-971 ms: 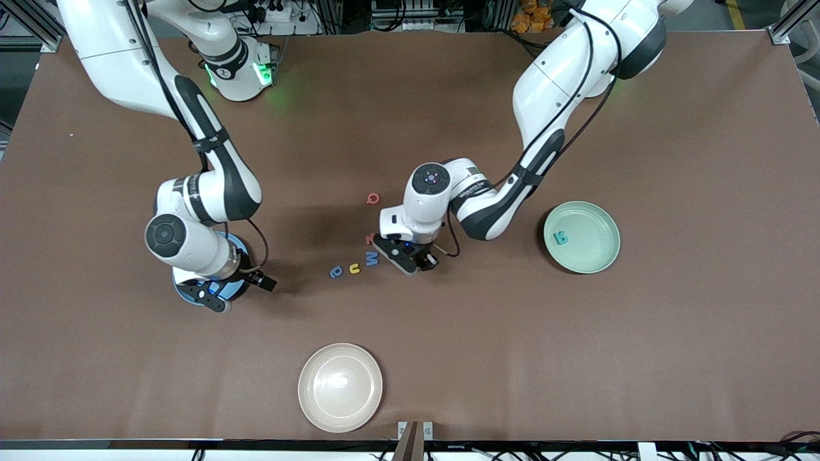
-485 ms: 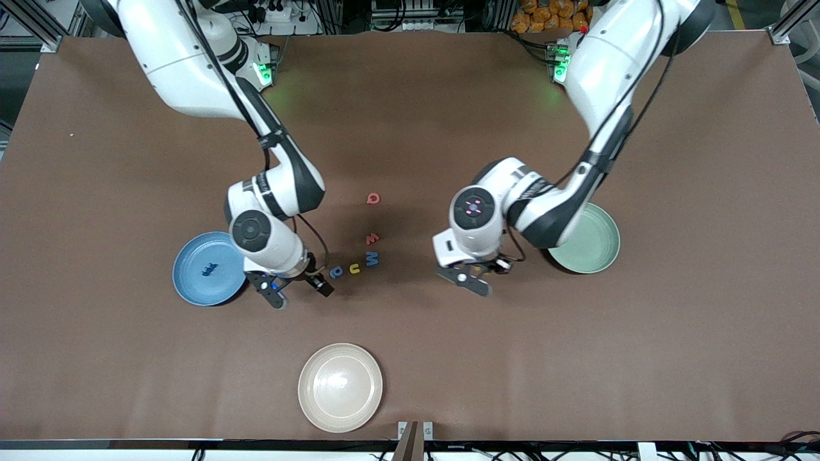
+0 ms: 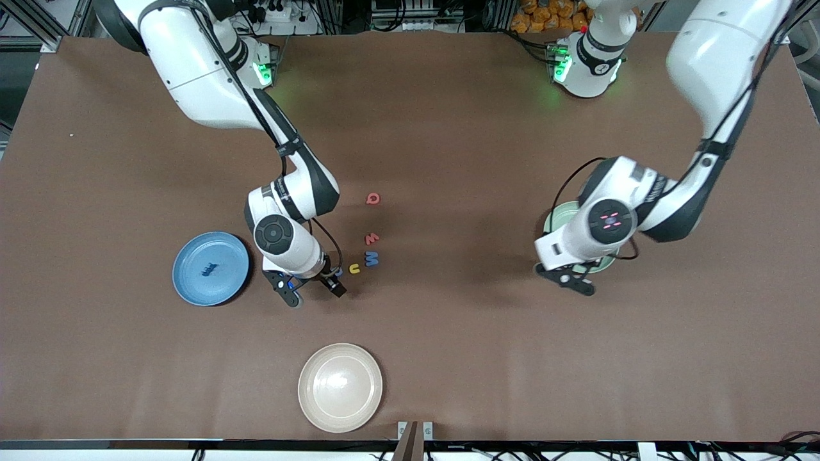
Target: Sort upper and lower case letters into plates
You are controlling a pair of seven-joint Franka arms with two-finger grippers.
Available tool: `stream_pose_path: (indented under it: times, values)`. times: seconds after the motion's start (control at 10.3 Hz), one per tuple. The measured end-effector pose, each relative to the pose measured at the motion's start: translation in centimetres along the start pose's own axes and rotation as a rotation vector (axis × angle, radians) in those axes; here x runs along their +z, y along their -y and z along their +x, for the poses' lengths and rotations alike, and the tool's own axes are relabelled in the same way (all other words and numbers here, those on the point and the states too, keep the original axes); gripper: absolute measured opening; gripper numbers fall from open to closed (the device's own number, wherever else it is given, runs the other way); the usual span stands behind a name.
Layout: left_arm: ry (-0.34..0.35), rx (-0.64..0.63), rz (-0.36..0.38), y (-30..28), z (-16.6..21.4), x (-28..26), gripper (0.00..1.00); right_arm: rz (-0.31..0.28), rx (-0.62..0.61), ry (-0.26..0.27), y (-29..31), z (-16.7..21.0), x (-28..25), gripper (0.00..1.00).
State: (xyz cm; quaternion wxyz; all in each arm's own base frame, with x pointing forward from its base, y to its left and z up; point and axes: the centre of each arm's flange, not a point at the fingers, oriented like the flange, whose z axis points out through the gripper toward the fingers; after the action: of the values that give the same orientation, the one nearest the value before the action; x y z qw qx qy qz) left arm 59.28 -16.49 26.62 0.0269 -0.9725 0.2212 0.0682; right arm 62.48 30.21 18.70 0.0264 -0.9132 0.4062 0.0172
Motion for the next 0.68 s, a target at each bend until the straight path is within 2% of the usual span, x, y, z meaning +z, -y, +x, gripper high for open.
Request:
stream_pose_path:
  times: [0.29, 0.49, 0.68]
  values:
    - [-0.016, -0.007, -0.024, 3.2, -6.2, 4.2, 0.33, -0.007, -0.009, 0.003, 0.3, -1.3, 0.5, 1.00]
    - [-0.024, -0.012, -0.034, 2.5, -6.8, 5.0, 0.57, -0.013, -0.006, 0.005, 0.2, -1.7, 1.0, 1.00]
    - [-0.061, -0.073, -0.038, -0.4, -5.7, 3.2, 0.81, -0.017, -0.005, 0.005, 0.2, -1.6, 1.2, 1.00]
